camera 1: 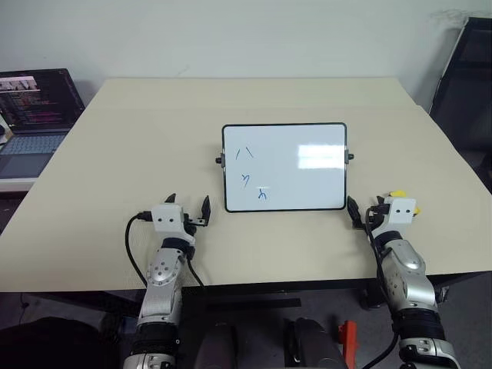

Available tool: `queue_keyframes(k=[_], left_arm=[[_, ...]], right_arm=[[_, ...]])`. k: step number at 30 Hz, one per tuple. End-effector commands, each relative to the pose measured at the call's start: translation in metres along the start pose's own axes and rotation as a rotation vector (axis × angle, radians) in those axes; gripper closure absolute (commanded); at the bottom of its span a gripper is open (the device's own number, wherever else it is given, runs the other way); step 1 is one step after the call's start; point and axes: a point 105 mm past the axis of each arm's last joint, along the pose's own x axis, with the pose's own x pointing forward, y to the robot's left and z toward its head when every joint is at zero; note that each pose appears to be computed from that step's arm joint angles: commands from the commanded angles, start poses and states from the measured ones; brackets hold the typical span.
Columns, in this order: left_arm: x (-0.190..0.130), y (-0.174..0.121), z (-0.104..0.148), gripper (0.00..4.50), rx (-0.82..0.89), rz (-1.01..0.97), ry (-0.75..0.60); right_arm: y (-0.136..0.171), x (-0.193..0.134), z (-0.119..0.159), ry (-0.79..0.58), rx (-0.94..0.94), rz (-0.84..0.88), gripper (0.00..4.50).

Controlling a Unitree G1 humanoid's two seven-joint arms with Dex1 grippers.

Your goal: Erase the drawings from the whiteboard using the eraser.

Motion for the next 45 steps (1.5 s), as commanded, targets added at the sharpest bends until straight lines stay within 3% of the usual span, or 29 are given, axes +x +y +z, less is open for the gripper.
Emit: queue_keyframes(k=[1, 22, 25, 31, 34, 36, 45], left_arm=[[0.002, 0.000, 0.012, 0.00, -0.014, -0.014, -0.039], [0.009, -0.004, 0.006, 0.00, -0.021, -0.096, -0.006], [0.012, 0.001, 0.018, 0.00, -0.019, -0.105, -0.036], [0.010, 0.015, 0.046, 0.00, -0.051, -0.307, -0.053], [-0.004, 0.024, 0.081, 0.00, -0.051, -0.604, 0.035], [-0.010, 0.011, 0.092, 0.00, -0.035, -0.745, 0.083], [-0.017, -0.073, 0.133, 0.00, -0.135, -1.110, 0.046]], right_arm=[[-0.014, -0.002, 0.001, -0.007, -0.005, -0.046, 0.03], [-0.032, -0.010, 0.005, 0.015, -0.048, -0.054, 0.03], [-0.028, -0.010, 0.012, 0.002, -0.055, -0.025, 0.03], [-0.038, -0.014, 0.024, -0.015, -0.064, -0.034, 0.03], [-0.040, -0.017, 0.031, -0.028, -0.064, -0.030, 0.03], [-0.035, -0.018, 0.027, -0.015, -0.072, -0.010, 0.03], [-0.029, -0.020, 0.030, -0.033, -0.064, -0.016, 0.03]])
